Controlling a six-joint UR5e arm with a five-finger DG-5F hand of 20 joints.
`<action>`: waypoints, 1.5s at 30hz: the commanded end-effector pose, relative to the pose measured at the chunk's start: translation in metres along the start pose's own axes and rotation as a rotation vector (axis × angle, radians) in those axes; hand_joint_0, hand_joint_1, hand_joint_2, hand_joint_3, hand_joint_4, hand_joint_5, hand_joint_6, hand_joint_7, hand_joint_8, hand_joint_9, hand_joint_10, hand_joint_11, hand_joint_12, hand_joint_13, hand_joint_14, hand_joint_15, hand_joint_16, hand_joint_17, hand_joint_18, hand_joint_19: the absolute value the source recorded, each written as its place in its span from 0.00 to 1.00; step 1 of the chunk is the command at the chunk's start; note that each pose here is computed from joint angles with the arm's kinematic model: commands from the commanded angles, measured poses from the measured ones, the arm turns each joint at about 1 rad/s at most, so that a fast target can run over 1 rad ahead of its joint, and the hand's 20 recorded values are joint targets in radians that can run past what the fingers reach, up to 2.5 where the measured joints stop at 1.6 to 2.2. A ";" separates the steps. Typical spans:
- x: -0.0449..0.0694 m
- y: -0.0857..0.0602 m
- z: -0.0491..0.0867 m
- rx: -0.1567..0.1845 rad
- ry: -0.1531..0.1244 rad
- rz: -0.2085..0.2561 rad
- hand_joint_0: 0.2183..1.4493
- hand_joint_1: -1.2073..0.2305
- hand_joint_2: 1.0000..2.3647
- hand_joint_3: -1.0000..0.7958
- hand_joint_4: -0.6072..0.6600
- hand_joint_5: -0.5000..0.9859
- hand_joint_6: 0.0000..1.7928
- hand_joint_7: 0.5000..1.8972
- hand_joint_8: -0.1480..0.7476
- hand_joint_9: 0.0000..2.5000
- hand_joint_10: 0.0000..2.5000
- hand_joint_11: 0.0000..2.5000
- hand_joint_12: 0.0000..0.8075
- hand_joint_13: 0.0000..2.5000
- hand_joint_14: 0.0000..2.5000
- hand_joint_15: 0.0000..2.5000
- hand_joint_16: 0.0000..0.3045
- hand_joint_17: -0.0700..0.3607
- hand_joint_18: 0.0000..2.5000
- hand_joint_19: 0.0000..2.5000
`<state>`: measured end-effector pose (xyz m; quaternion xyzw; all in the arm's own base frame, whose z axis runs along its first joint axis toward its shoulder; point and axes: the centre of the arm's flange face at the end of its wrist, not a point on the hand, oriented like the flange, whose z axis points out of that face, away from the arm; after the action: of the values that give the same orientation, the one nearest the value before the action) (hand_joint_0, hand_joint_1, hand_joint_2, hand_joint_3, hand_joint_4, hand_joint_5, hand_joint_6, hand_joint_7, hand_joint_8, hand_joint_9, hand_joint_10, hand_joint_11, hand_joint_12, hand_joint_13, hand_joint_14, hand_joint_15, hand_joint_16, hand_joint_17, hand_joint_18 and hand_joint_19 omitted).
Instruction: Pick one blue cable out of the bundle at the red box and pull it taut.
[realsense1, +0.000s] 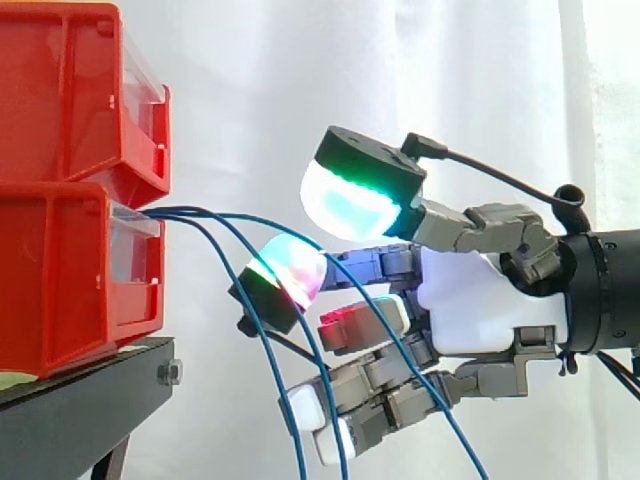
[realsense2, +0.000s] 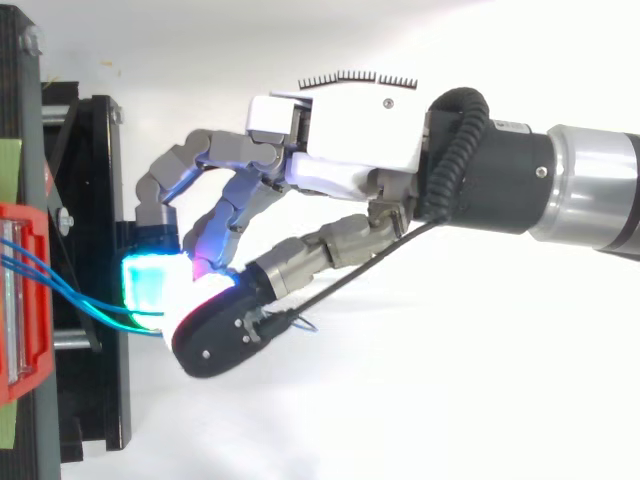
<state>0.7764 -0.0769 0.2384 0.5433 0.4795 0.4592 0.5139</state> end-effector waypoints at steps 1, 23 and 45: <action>0.000 0.000 0.000 -0.001 0.000 0.001 0.18 0.23 0.00 0.28 0.48 0.19 0.52 0.27 0.43 0.39 0.13 0.52 0.50 0.33 0.01 0.25 0.19 0.46 0.28 0.18; 0.000 0.004 0.001 -0.007 0.000 0.003 0.38 0.23 0.00 0.28 0.40 0.19 0.52 0.31 0.38 0.40 0.03 0.58 0.44 0.32 0.01 0.24 0.16 0.41 0.28 0.17; 0.000 0.003 0.001 -0.005 0.000 0.002 0.33 0.35 0.01 0.35 0.40 0.19 0.52 0.33 0.36 0.42 0.02 0.59 0.45 0.32 0.01 0.25 0.16 0.41 0.26 0.20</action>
<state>0.7777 -0.0768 0.2416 0.5424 0.4777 0.4611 0.5148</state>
